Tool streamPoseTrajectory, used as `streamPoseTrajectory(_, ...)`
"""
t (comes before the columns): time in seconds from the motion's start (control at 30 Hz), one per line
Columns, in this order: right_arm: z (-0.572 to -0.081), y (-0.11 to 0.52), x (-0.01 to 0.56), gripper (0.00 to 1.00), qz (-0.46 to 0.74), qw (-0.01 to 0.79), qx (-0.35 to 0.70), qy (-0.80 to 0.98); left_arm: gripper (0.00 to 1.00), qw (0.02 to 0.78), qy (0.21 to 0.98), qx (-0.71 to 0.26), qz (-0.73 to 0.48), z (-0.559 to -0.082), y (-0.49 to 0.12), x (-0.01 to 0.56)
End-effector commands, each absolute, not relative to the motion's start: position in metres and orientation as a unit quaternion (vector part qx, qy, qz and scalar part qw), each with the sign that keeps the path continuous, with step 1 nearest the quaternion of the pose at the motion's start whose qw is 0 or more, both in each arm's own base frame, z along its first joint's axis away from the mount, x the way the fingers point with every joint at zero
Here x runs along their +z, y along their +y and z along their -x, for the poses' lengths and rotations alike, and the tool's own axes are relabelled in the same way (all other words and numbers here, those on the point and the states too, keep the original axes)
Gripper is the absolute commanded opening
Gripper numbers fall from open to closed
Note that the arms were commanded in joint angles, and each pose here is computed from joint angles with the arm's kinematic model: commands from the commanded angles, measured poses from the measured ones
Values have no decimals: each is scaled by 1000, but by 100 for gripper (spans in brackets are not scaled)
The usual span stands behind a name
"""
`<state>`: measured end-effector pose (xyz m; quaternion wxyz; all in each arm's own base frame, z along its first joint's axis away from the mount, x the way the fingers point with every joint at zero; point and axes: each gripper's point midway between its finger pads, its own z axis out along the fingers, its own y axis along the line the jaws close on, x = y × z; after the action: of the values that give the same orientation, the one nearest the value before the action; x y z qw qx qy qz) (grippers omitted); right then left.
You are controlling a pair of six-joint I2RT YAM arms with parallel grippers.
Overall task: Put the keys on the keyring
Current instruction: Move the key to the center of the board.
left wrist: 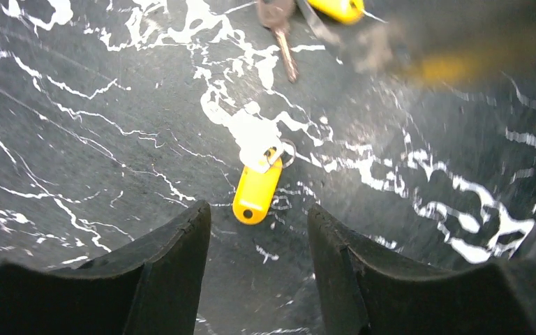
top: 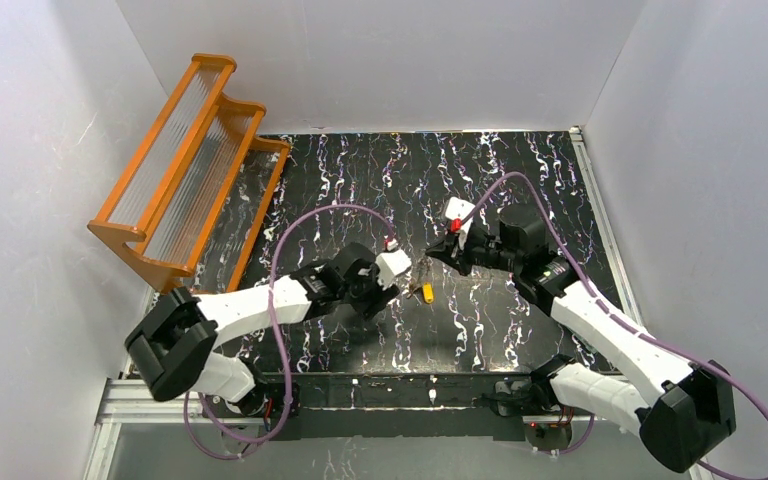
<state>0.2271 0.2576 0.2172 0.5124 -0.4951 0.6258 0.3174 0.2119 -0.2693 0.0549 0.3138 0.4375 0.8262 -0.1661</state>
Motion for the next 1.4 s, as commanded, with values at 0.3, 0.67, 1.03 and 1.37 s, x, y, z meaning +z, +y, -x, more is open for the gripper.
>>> streamPoseTrajectory(0.3,-235,223,222,1,439,567,242,654,43,425,558,-188,-687,-190,-285,65)
streamPoseTrajectory(0.67,-231,224,219,1,443,563,248,652,37,381,509,-204,-744,-192,-302,50)
streamPoseTrajectory(1.03,-227,225,216,1,444,557,256,654,33,329,508,-225,-763,-195,-302,34)
streamPoseTrajectory(1.37,-227,225,213,1,444,553,256,657,31,325,525,-228,-753,-208,-294,30)
